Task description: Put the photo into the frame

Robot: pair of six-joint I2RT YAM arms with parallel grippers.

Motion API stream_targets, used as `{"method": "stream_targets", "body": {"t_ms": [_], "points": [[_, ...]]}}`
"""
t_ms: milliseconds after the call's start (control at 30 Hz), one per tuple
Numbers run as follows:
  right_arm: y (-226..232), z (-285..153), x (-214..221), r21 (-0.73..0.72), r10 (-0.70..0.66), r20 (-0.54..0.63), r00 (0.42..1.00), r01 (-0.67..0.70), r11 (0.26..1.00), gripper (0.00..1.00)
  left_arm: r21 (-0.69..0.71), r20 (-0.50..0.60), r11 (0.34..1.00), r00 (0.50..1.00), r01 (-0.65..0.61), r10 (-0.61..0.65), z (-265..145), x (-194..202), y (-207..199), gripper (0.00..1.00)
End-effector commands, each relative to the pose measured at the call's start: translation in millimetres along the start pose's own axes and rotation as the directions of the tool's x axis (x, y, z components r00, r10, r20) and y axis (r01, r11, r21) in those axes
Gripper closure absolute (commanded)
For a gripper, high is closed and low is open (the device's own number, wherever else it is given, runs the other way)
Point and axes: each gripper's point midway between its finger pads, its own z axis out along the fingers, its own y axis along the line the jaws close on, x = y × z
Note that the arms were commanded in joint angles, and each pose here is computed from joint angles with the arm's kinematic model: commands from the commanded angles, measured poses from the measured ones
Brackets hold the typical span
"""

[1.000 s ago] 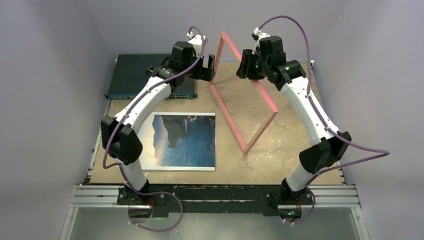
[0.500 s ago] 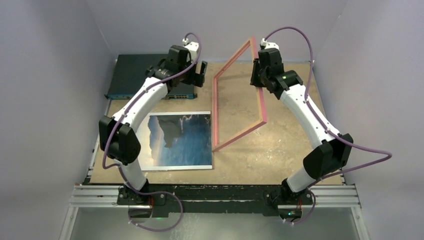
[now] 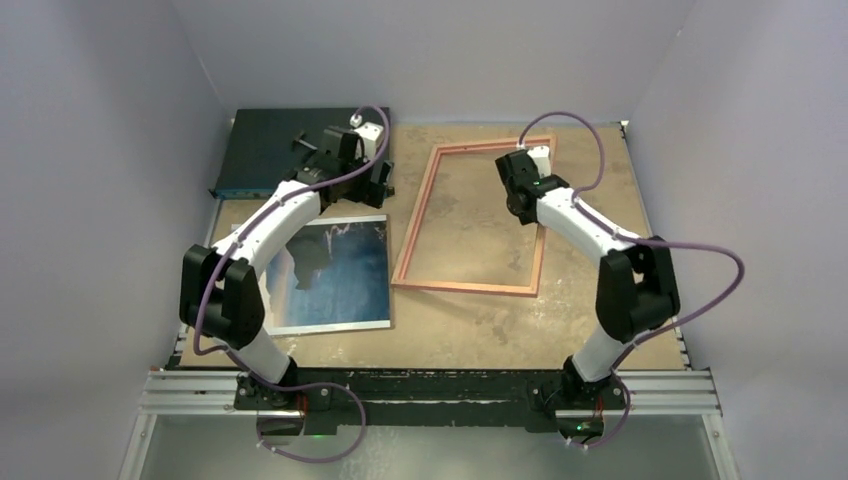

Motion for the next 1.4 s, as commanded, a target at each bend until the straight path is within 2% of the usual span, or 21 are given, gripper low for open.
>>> {"method": "stream_targets", "body": {"t_ms": [0, 300, 467, 567, 700, 733, 800, 867, 1000, 1133, 1267, 1367], "points": [[-14.4, 23.1, 20.6, 0.152, -0.077, -0.030, 0.997, 0.080, 0.985, 1.00, 0.019, 0.052, 0.998, 0.997, -0.053, 0.052, 2.2, 4.5, -3.7, 0.06], [-6.5, 56.2, 63.8, 0.217, -0.175, -0.163, 0.971, 0.208, 0.954, 1.00, 0.169, -0.014, 0.978, 0.992, -0.122, 0.126, 34.3, 50.7, -34.7, 0.11], [-5.9, 65.7, 78.8, 0.252, -0.182, -0.207, 0.961, 0.232, 0.939, 1.00, 0.210, -0.032, 0.966, 0.986, -0.150, 0.161, 45.1, 64.7, -47.0, 0.11], [-4.1, 73.5, 96.3, 0.269, -0.178, -0.244, 0.953, 0.243, 0.932, 0.96, 0.213, -0.043, 0.963, 0.983, -0.166, 0.179, 54.2, 73.0, -51.6, 0.14], [-2.8, 79.8, 114.8, 0.284, -0.157, -0.269, 0.950, 0.234, 0.930, 0.84, 0.234, -0.057, 0.954, 0.977, -0.186, 0.205, 63.0, 79.1, -58.6, 0.22], [-2.8, 80.8, 118.6, 0.286, -0.153, -0.271, 0.950, 0.232, 0.930, 0.77, 0.240, -0.054, 0.952, 0.977, -0.189, 0.208, 64.1, 78.9, -59.9, 0.23], [-2.8, 81.8, 124.5, 0.288, -0.140, -0.273, 0.952, 0.219, 0.932, 0.51, 0.247, -0.048, 0.949, 0.975, -0.197, 0.216, 66.6, 79.1, -61.2, 0.26], [-1.5, 82.2, 125.1, 0.279, -0.119, -0.268, 0.956, 0.195, 0.940, 0.38, 0.251, -0.051, 0.946, 0.973, -0.204, 0.223, 68.2, 80.1, -63.0, 0.31], [-3.0, 80.1, 112.8, 0.276, -0.067, -0.230, 0.971, 0.131, 0.952, 0.11, 0.265, -0.070, 0.941, 0.969, -0.210, 0.236, 71.0, 87.4, -65.9, 0.34], [0.4, 76.4, 92.0, 0.237, -0.017, -0.188, 0.982, 0.062, 0.969, 0.02, 0.310, -0.080, 0.927, 0.966, -0.211, 0.247, 70.0, 96.1, -79.1, 0.36], [6.1, 69.2, 68.6, 0.173, 0.039, -0.136, 0.990, -0.015, 0.985, 0.01, 0.364, -0.085, 0.905, 0.959, -0.222, 0.269, 66.2, 107.0, -98.1, 0.39], [18.0, 55.4, 36.3, 0.050, 0.104, -0.047, 0.993, -0.102, 0.994, 0.01, 0.429, -0.086, 0.874, 0.953, -0.227, 0.290, 62.9, 116.0, -113.4, 0.40]]}}
